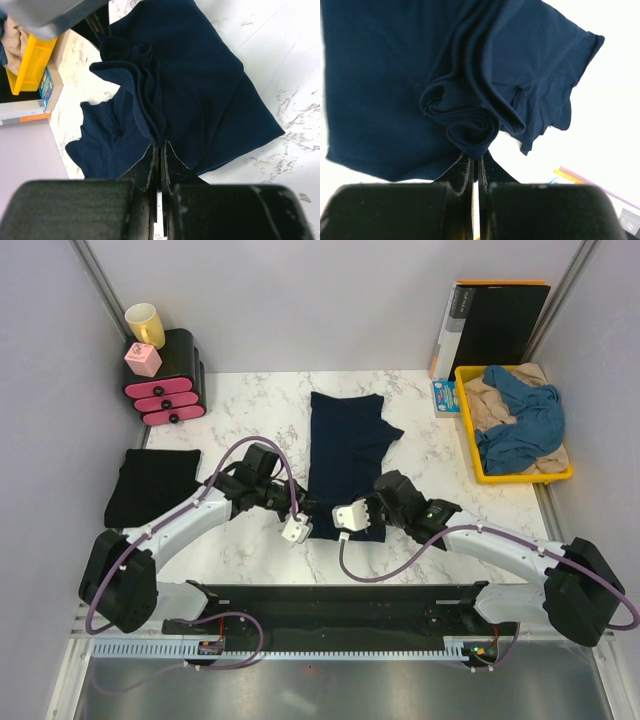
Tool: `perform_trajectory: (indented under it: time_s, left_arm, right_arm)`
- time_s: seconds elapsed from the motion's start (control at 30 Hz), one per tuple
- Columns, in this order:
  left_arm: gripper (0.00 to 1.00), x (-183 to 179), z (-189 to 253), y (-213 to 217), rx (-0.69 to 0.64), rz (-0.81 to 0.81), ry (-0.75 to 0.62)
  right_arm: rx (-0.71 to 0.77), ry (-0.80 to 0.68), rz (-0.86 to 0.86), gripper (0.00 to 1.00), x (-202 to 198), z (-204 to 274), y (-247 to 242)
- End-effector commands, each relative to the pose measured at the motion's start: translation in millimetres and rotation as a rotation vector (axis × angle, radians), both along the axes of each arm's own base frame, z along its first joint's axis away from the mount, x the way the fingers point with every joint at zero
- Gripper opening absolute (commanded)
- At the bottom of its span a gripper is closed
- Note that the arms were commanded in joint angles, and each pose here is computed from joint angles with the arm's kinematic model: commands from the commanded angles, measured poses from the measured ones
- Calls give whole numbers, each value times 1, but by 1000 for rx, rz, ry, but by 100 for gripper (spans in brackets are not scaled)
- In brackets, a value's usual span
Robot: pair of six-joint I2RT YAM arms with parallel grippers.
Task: Fold and stack the t-shirts
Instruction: Fold the folded rectangular tshirt in 1/3 of the way
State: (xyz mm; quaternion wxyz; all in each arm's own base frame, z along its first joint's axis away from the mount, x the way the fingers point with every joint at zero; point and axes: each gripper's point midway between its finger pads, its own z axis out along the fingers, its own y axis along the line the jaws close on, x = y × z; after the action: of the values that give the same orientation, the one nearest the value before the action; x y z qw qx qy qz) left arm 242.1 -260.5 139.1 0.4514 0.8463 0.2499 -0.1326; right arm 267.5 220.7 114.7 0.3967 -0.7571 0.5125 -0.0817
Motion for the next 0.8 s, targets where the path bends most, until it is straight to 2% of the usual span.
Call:
perform_trajectory:
  time_s: [0.0, 0.6, 0.77]
  left_arm:
    - [2, 22, 19, -12, -51, 11, -50]
    - [2, 67, 0, -11, -29, 87, -43]
    - [2, 79, -8, -12, -23, 104, -41]
  right_arm:
    - [74, -87, -10, 0, 31, 29, 13]
    - [68, -122, -113, 0, 90, 20, -4]
    - [87, -140, -142, 4, 108, 25, -3]
